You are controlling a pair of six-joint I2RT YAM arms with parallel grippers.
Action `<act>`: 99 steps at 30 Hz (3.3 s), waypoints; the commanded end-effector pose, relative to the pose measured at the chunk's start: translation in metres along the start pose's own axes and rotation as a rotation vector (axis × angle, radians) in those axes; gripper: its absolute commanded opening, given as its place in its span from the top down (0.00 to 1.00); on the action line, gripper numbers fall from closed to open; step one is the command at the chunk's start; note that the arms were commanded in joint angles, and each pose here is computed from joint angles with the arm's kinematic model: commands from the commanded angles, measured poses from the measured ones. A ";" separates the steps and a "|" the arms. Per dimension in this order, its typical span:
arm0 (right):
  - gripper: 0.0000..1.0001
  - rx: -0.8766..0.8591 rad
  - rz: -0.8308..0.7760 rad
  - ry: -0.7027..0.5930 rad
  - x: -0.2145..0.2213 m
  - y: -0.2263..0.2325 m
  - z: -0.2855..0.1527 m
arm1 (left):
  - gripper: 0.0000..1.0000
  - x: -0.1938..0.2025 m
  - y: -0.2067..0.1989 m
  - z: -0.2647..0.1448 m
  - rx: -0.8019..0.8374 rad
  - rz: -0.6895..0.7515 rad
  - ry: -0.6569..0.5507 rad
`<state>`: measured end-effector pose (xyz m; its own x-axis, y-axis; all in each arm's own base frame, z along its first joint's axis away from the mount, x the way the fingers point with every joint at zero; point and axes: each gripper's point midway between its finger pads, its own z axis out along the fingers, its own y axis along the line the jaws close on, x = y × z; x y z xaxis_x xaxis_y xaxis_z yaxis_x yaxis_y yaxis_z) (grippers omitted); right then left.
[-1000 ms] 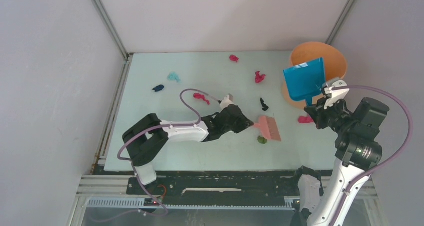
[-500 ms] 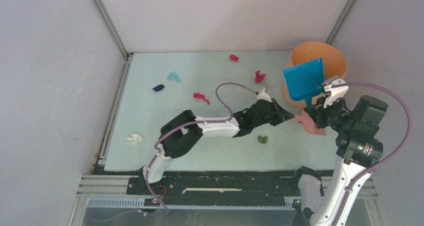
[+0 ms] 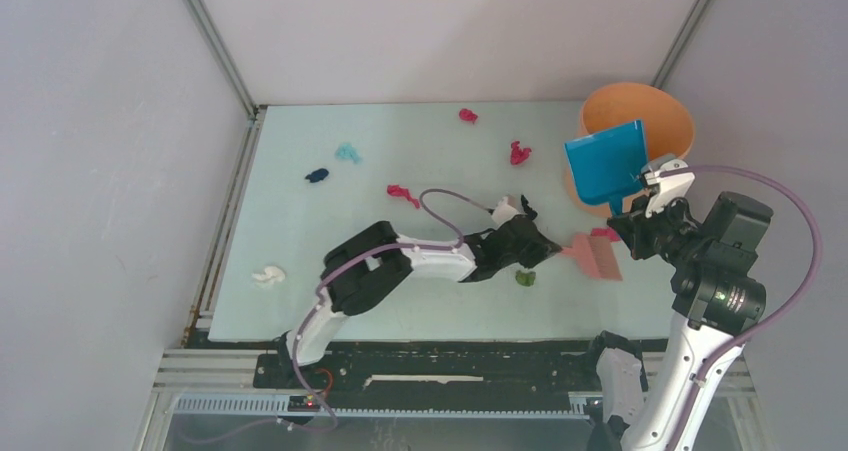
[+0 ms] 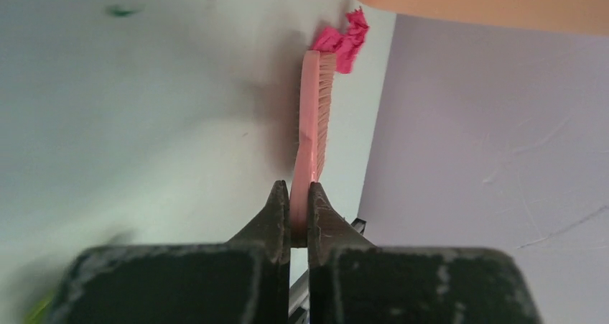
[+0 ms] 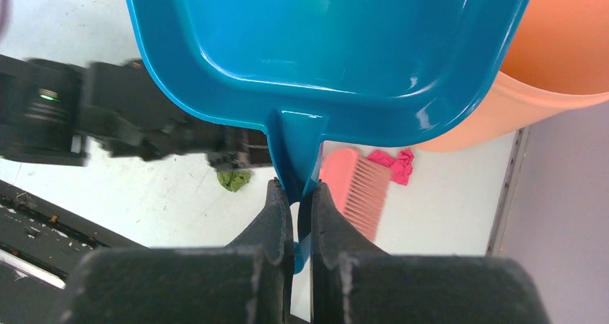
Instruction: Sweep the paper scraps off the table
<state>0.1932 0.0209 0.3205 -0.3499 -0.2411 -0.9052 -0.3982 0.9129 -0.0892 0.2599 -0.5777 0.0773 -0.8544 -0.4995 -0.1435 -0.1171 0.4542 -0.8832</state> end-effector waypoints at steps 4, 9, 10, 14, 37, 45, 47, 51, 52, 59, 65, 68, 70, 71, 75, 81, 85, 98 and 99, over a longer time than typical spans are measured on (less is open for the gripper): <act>1.00 -0.029 -0.029 -0.012 -0.003 0.006 0.001 | 1.00 -0.067 0.047 -0.099 -0.134 -0.010 -0.208; 1.00 -0.087 -0.008 0.030 0.009 0.014 0.009 | 1.00 -0.081 0.074 -0.156 -0.176 0.030 -0.245; 1.00 -0.094 -0.011 0.036 0.010 0.015 0.010 | 1.00 -0.084 0.070 -0.165 -0.166 0.062 -0.253; 1.00 -0.098 -0.016 0.032 0.010 0.019 0.007 | 1.00 -0.093 0.025 -0.190 -0.082 0.203 -0.290; 1.00 -0.358 -0.453 0.905 0.150 -0.007 -0.015 | 1.00 -0.160 -0.052 -0.310 -0.341 0.983 -0.266; 1.00 -0.488 -0.610 1.224 0.193 -0.011 -0.014 | 1.00 -0.203 -0.010 -0.336 -0.830 1.255 -0.140; 1.00 -0.516 -0.628 1.294 0.203 -0.012 -0.015 | 1.00 -0.206 0.002 -0.332 -0.905 1.267 -0.096; 1.00 -0.580 -0.606 1.365 0.214 -0.006 -0.009 | 1.00 -0.200 0.020 -0.310 -0.919 1.236 0.002; 1.00 -0.598 -0.590 1.373 0.215 -0.003 -0.007 | 1.00 -0.196 0.023 -0.304 -0.910 1.226 0.029; 1.00 -0.636 -0.546 1.399 0.239 0.003 0.016 | 1.00 -0.177 0.037 -0.264 -0.835 1.177 0.138; 1.00 -0.688 -0.495 1.377 0.248 0.017 0.034 | 1.00 -0.138 0.032 -0.217 -0.629 1.079 0.257; 1.00 -0.707 -0.485 1.366 0.250 0.027 0.043 | 1.00 -0.115 0.021 -0.196 -0.518 1.004 0.319; 1.00 -0.719 -0.483 1.358 0.251 0.035 0.048 | 1.00 -0.095 0.009 -0.188 -0.425 0.952 0.375; 1.00 -0.720 -0.486 1.353 0.252 0.039 0.052 | 1.00 -0.087 0.003 -0.185 -0.383 0.930 0.389; 1.00 -0.716 -0.467 1.304 0.247 0.053 0.069 | 1.00 -0.059 -0.028 -0.184 -0.210 0.848 0.429; 1.00 -0.670 -0.407 1.201 0.233 0.057 0.089 | 1.00 -0.053 -0.062 -0.202 -0.089 0.801 0.409; 1.00 -0.646 -0.325 1.162 0.226 0.050 0.086 | 1.00 -0.073 -0.076 -0.213 -0.089 0.822 0.327; 1.00 -0.496 -0.064 1.135 0.230 0.000 0.057 | 1.00 -0.183 -0.102 -0.185 -0.323 1.149 -0.023; 1.00 -0.485 -0.052 1.135 0.230 -0.003 0.056 | 1.00 -0.185 -0.104 -0.176 -0.315 1.202 -0.019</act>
<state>0.1579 -0.0119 0.0767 -0.7385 -0.6732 0.0375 -0.6379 0.7156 0.2847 0.2973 -0.4013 0.2771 -0.6370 0.2426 -0.7317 0.5756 0.7811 -0.2421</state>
